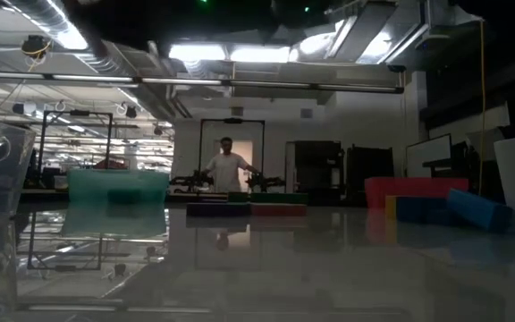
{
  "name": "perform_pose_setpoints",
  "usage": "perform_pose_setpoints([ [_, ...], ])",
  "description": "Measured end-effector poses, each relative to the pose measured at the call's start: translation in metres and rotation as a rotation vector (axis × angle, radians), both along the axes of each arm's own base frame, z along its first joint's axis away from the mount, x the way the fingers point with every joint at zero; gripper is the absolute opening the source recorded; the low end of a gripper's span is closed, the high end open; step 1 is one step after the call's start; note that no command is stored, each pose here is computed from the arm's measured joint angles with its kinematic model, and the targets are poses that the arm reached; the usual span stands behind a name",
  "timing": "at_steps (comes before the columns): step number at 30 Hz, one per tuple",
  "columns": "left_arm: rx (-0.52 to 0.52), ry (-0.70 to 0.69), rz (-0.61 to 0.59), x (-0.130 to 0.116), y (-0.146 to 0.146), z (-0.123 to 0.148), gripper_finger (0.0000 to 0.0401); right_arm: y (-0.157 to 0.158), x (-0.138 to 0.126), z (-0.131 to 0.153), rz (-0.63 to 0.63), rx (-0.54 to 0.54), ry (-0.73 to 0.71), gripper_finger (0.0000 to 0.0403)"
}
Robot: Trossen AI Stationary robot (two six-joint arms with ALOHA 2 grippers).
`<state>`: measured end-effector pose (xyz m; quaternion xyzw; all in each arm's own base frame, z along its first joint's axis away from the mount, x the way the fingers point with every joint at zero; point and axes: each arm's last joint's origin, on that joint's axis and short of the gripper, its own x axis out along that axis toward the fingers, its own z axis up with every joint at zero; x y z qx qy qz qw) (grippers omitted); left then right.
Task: Sort blocks
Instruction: Put the pink block into the top transparent bin
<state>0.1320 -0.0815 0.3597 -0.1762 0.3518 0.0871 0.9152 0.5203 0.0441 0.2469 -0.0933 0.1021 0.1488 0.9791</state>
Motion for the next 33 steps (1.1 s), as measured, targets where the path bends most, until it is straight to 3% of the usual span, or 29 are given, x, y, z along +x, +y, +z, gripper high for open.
perform_pose_setpoints([
  [8, 0.059, -0.005, 0.002, -0.005, 0.005, 0.001, 0.0015, 0.028, 0.018, -0.038, 0.048, 0.023, -0.198, 0.0112],
  [15, 0.036, -0.005, 0.024, -0.005, 0.005, 0.001, 0.0015, 0.043, 0.036, -0.074, 0.073, 0.066, -0.178, 0.0125],
  [22, -0.050, -0.005, 0.111, -0.002, 0.003, -0.001, 0.0015, 0.046, 0.053, -0.083, 0.093, 0.092, -0.164, 0.0127],
  [33, -0.041, 0.002, 0.108, 0.000, 0.002, -0.002, 0.0015, 0.045, 0.054, -0.087, 0.047, 0.083, -0.122, 0.0133],
])
